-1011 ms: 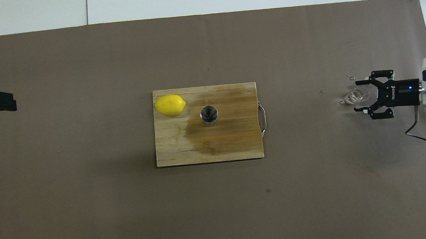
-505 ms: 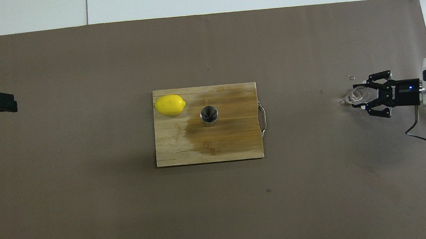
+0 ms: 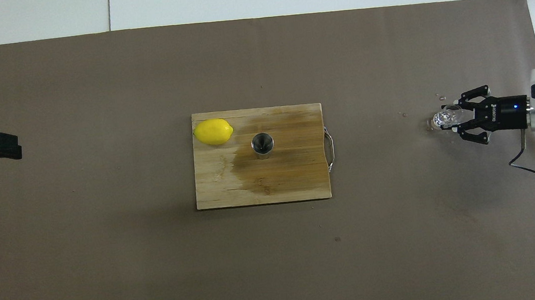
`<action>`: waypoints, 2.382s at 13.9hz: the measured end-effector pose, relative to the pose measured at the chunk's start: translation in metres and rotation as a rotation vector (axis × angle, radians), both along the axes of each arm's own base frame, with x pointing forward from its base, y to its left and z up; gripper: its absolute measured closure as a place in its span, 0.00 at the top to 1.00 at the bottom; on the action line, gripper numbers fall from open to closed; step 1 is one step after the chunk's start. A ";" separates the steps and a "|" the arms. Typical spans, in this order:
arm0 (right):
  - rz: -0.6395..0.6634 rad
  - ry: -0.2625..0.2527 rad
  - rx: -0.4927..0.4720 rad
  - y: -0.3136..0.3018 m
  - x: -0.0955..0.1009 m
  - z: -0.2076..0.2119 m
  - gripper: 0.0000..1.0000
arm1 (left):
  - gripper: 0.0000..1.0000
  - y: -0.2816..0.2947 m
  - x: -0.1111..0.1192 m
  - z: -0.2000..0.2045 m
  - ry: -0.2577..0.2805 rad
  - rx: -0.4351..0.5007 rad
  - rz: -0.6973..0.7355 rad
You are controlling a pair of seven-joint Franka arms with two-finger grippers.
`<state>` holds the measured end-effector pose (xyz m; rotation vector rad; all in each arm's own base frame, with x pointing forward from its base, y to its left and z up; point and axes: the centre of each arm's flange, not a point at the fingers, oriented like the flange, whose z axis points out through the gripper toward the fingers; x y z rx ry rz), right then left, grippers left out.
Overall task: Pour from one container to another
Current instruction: 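Lift the clear glass and carry it toward the board, then move the held glass above the metal cup on the board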
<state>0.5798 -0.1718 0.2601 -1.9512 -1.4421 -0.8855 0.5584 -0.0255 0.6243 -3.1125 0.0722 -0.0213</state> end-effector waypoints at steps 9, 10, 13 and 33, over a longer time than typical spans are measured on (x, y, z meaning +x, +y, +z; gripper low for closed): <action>0.091 -0.018 -0.110 0.150 0.029 0.153 0.48 | 1.00 0.000 -0.001 -0.001 0.009 0.000 0.000; 0.103 -0.014 -0.104 0.170 0.028 0.164 0.48 | 1.00 0.000 -0.001 -0.001 0.009 0.000 0.000; 0.123 -0.040 -0.115 0.211 0.030 0.168 0.48 | 1.00 0.000 -0.001 -0.001 0.009 0.000 0.000; 0.184 0.155 -0.373 0.421 -0.026 0.185 0.48 | 1.00 0.000 -0.001 -0.001 0.010 0.001 0.000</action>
